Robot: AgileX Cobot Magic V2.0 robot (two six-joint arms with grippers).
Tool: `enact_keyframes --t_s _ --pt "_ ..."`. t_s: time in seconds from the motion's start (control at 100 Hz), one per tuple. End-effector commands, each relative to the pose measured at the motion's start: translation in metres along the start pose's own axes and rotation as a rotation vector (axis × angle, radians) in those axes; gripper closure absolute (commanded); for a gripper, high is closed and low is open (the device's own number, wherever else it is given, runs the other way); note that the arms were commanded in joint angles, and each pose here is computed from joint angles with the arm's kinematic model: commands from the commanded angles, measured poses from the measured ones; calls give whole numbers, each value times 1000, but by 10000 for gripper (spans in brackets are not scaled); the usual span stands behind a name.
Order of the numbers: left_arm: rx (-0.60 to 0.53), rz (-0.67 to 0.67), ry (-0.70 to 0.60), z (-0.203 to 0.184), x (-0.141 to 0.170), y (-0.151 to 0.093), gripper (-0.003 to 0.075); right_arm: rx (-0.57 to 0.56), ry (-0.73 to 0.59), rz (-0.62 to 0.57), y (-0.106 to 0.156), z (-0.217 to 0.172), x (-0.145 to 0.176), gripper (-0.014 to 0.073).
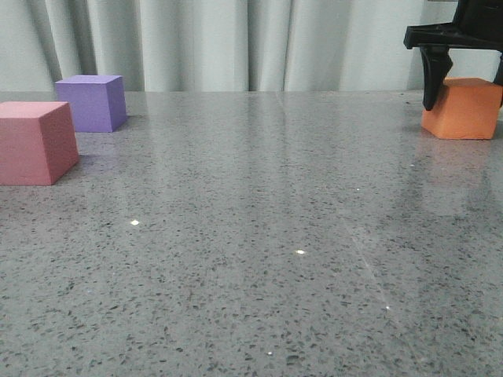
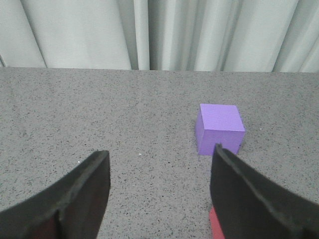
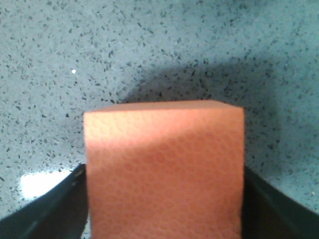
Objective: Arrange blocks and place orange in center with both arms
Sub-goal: 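Lower the right gripper onto the orange cube and close it, then lift the orange cube and carry it toward the table center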
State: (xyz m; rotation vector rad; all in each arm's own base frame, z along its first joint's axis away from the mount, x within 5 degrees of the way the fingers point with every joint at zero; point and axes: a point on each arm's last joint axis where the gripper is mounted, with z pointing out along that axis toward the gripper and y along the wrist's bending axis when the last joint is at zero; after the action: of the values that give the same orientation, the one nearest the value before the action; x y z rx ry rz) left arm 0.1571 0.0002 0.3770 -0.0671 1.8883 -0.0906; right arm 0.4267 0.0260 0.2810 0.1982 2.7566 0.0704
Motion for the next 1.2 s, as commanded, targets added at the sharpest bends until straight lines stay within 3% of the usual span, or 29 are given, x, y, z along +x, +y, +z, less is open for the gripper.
enact_keyframes --t_s 0.0,0.14,0.24,0.51,0.69,0.88,1.19 --pt "9 -7 -112 -5 -18 -2 302 -11 -118 0 -2 -32 -9 151" --pt "9 -7 -112 -5 -18 -2 302 -11 -118 -1 -2 -32 -9 309" --pt "9 -7 -112 -5 -18 -2 302 -11 -118 -1 -2 -32 -9 359" --pt "9 -7 -112 -5 -18 -2 302 -29 -113 8 0 -35 -8 365" --pt "9 -7 -112 -5 -18 -2 302 -60 -129 -3 10 -62 -8 365" --pt "9 -7 -114 -5 -18 -2 302 -90 -128 -75 37 -92 -5 365" --pt "15 -20 -110 -5 -18 -3 302 -173 -111 -262 111 -108 20 365"
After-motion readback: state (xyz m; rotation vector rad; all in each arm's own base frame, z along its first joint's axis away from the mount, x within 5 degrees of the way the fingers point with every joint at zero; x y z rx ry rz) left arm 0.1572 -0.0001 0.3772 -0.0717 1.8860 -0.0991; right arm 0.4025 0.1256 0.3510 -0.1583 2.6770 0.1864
